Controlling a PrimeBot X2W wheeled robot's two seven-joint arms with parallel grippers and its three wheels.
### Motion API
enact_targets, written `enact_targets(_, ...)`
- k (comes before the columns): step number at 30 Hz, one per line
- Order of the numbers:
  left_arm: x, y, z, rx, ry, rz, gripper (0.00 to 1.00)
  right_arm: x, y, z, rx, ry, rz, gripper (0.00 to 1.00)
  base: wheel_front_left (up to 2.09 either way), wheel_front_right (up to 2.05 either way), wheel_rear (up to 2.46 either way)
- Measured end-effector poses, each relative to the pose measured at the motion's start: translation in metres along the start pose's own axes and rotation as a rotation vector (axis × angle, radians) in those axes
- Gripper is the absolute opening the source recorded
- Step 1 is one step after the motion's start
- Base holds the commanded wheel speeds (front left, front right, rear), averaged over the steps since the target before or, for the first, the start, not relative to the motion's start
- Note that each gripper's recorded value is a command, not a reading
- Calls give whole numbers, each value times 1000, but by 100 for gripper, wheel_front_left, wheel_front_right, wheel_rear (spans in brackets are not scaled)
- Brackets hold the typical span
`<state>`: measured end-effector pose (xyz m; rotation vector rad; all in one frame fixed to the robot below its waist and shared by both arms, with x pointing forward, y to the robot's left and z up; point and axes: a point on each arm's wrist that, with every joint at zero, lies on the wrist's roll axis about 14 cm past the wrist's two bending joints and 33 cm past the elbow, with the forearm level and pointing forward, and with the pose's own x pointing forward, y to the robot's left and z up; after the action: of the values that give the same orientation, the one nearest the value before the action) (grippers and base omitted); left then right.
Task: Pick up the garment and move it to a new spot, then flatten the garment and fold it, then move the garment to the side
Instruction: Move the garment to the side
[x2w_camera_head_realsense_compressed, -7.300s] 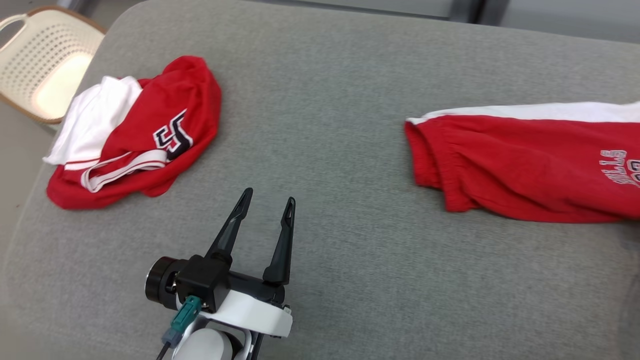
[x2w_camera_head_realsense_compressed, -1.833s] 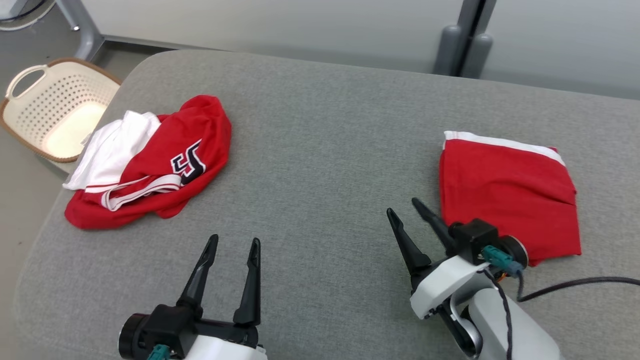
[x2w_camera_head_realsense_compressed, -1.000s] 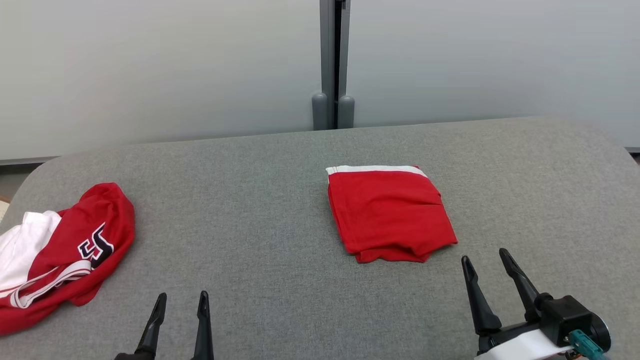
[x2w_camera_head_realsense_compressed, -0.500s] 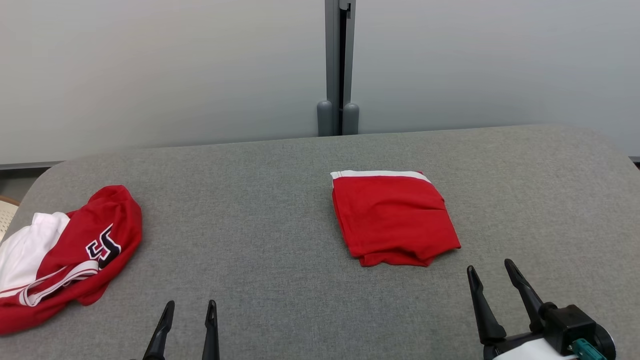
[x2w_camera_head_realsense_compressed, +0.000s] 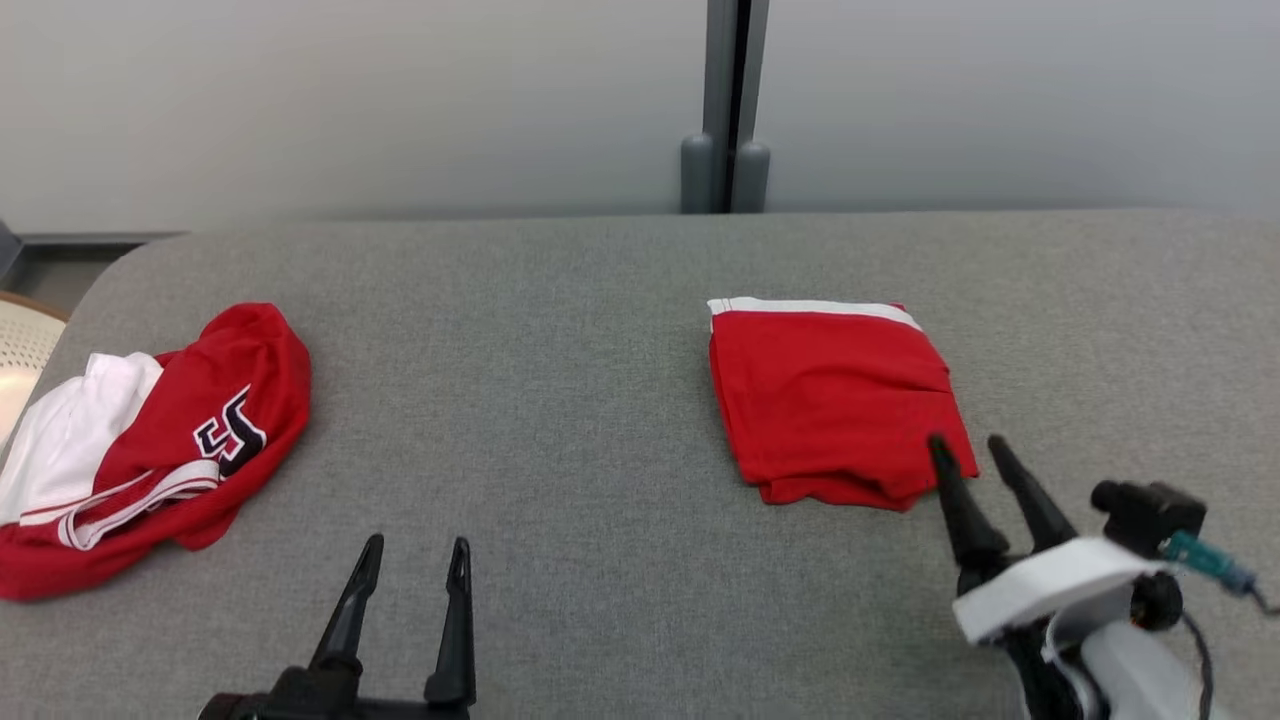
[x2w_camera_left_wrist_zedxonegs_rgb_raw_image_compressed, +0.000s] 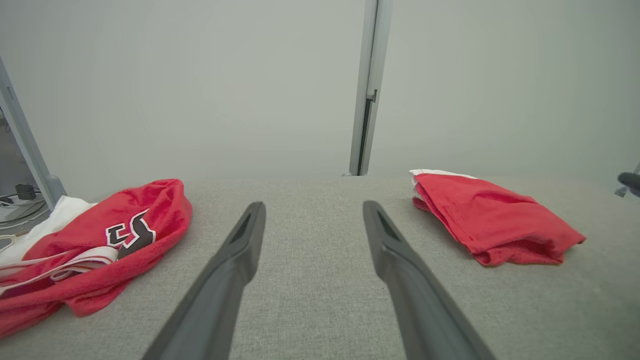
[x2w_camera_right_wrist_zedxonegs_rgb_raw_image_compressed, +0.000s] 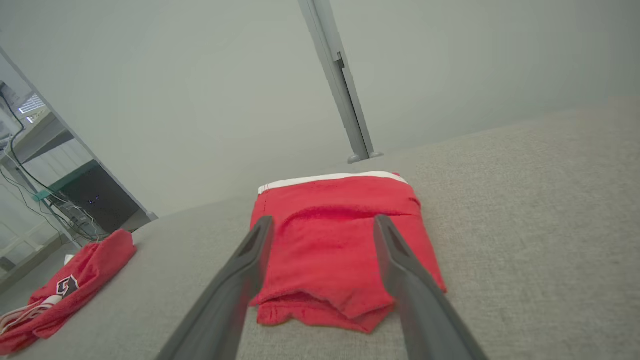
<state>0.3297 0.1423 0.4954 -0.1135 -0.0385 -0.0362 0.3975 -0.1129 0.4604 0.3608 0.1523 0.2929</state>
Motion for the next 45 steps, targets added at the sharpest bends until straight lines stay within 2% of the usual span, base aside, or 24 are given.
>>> enact_targets(6, 29, -7, 1, -20, -7, -20, 100, 52, -46, 20, 160, 135, -34, 100, 0, 0, 0)
enact_targets(9, 39, -6, -5, -29, 9, -14, 100, 65, -69, 8, 206, 257, -60, 100, 0, 0, 0)
enact_targets(12, 45, -1, -14, -32, 34, 3, 100, 75, -78, -12, 247, 382, -62, 100, 0, 0, 0)
enact_targets(17, 54, 4, -27, -22, 66, 16, 100, 84, -85, -48, 232, 529, -57, 100, 0, 0, 0)
enact_targets(18, 54, 5, -29, -20, 72, 20, 100, 85, -86, -54, 234, 546, -57, 82, 0, 0, 0)
enact_targets(19, 55, 6, -30, -17, 77, 24, 100, 88, -86, -57, 237, 553, -56, 44, 0, 0, 0)
enact_targets(20, 56, 8, -31, -14, 79, 28, 100, 90, -86, -58, 233, 557, -52, 13, 0, 0, 0)
enact_targets(21, 57, 9, -32, -11, 80, 30, 100, 92, -86, -59, 230, 562, -47, 0, 0, 0, 0)
enact_targets(24, 60, 10, -35, -8, 86, 36, 100, 94, -89, -56, 209, 548, -39, 0, 0, 0, 0)
enact_targets(26, 65, 8, -34, -8, 78, 24, 100, 91, -99, -53, 148, 549, -40, 0, 0, 0, 0)
enact_targets(36, 112, -29, -29, -8, -1, -135, 100, 82, -206, 15, -210, 455, -191, 0, 0, 0, 0)
enact_targets(45, 142, -60, -47, -35, -23, -262, 100, 72, -285, 68, -442, 398, -349, 0, 0, 0, 0)
